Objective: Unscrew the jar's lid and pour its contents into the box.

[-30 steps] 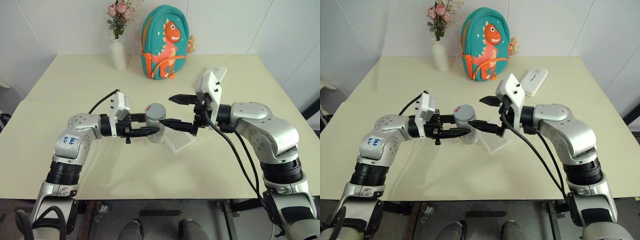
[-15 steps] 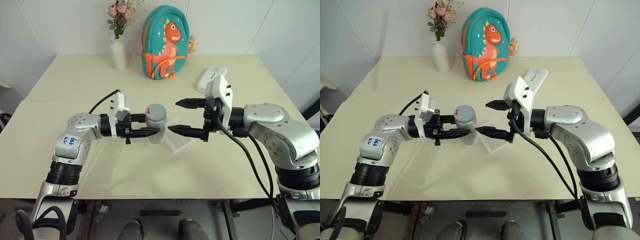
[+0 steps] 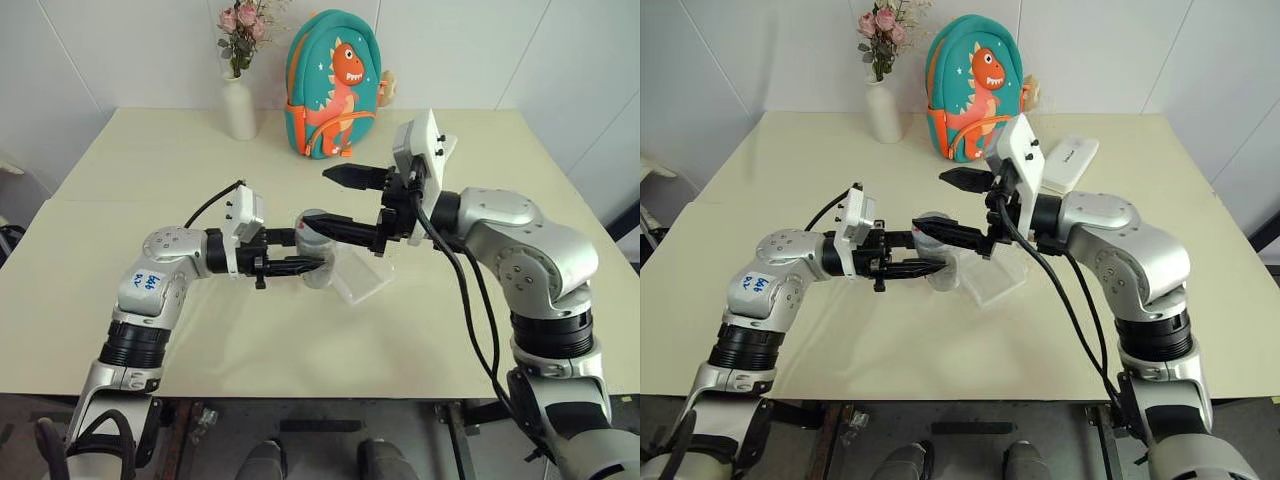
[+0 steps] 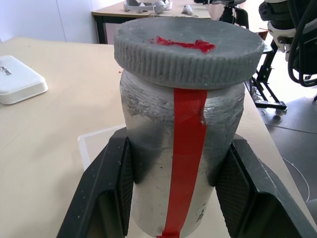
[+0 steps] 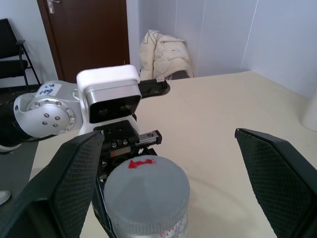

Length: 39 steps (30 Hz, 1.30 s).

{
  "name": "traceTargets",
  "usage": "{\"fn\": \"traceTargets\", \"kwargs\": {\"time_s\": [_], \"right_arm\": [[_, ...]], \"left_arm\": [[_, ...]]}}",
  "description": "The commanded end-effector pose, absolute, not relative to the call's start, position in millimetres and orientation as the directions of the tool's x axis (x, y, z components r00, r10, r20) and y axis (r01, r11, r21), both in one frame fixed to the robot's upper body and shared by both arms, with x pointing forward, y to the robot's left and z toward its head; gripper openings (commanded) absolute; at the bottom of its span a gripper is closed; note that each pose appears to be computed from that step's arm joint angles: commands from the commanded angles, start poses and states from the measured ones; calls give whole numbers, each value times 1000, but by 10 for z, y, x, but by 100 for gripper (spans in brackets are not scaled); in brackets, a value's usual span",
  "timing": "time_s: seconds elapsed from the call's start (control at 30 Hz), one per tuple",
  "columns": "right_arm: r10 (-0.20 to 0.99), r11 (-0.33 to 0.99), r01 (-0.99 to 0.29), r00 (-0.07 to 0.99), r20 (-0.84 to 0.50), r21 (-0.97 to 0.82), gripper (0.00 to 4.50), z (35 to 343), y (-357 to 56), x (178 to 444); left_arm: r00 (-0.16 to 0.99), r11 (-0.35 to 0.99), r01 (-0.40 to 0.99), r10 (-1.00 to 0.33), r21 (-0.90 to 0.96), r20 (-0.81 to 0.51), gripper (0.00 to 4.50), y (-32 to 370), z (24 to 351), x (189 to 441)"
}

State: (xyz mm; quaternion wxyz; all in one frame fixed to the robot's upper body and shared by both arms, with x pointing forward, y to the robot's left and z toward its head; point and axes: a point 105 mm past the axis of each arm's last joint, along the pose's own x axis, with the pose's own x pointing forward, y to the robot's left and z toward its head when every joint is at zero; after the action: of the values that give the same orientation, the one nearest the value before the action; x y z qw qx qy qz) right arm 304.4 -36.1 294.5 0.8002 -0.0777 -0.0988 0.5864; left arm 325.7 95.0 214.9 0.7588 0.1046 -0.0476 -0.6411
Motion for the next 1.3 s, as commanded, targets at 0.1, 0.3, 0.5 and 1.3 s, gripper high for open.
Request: {"fn": "traceTargets", "kwargs": {"time_s": [0.1, 0.3, 0.5, 1.3], "right_arm": [[968, 252, -930, 239, 82, -267, 446, 2954, -117, 3003], [971, 236, -940, 223, 82, -248, 446, 2895, -40, 2996], [965, 261, -932, 253, 67, -251, 446, 2838, -76, 3071], [925, 371, -884, 379, 29, -286, 446, 2806, -448, 3203]], "left_arm": [[152, 135, 948, -988, 288, -38, 188, 886, 2308, 3241], [152, 136, 949, -988, 285, -36, 188, 884, 2304, 3226], [154, 137, 949, -987, 285, -37, 188, 886, 2300, 3213], [159, 142, 950, -986, 278, -40, 188, 898, 2295, 3206]]}}
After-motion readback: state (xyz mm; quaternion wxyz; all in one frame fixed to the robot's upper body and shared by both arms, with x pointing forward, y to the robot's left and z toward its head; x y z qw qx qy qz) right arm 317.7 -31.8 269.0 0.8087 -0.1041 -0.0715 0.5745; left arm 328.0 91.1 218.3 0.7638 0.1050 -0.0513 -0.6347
